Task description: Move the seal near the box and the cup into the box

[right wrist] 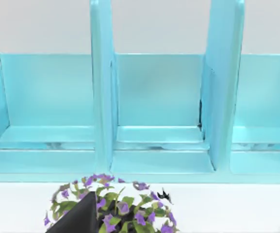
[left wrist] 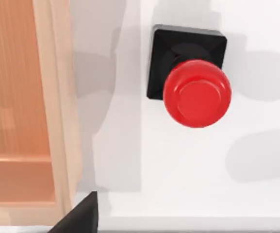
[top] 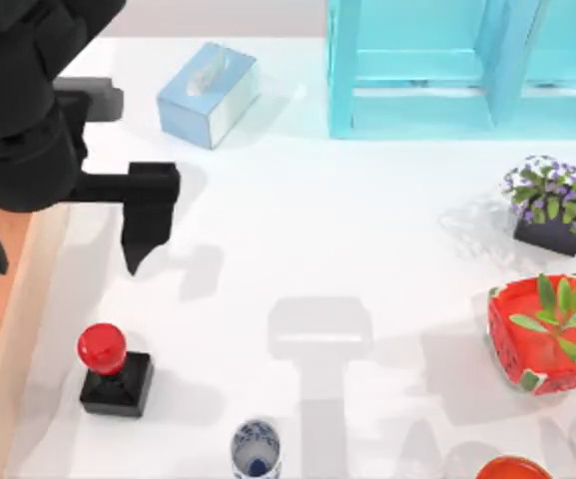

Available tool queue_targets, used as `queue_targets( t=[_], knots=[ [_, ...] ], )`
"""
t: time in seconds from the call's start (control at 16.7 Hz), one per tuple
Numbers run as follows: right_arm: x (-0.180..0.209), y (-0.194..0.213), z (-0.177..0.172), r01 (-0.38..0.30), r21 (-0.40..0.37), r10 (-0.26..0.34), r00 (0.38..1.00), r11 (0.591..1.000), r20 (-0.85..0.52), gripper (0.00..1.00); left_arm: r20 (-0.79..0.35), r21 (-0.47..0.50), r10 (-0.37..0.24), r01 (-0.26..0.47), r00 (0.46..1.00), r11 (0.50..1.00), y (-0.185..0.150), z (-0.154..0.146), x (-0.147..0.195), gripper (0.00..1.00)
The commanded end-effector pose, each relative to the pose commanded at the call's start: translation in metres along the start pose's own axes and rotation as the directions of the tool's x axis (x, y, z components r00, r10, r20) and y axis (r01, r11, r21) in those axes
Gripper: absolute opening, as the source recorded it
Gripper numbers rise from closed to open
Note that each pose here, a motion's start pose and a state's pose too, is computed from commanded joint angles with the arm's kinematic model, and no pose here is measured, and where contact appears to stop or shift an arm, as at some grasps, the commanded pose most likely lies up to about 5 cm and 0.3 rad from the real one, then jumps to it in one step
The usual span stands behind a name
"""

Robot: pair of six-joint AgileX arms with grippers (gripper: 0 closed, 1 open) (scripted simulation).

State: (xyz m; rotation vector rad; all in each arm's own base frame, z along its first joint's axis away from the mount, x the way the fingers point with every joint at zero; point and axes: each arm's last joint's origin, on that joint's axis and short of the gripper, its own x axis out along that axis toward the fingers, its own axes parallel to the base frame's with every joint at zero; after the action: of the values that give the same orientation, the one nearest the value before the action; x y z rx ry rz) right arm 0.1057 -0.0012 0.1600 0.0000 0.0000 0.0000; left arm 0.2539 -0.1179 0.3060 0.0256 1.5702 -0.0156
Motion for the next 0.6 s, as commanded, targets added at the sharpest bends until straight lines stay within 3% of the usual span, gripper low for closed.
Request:
queue_targets(
  t=[0.3,0.6],
  knots=[
    [0.000,0.000,0.000,0.000,0.000,0.000,1.000,1.000,0.000,1.00,-0.007,-0.002,0.003,-0.003,1.000,1.000,-0.004,0.001,0.005,1.00],
    [0.000,0.000,0.000,0.000,0.000,0.000,1.000,1.000,0.000,1.00,-0.018,-0.006,0.011,-0.011,1.000,1.000,-0.066,-0.015,0.037,1.00]
  ],
)
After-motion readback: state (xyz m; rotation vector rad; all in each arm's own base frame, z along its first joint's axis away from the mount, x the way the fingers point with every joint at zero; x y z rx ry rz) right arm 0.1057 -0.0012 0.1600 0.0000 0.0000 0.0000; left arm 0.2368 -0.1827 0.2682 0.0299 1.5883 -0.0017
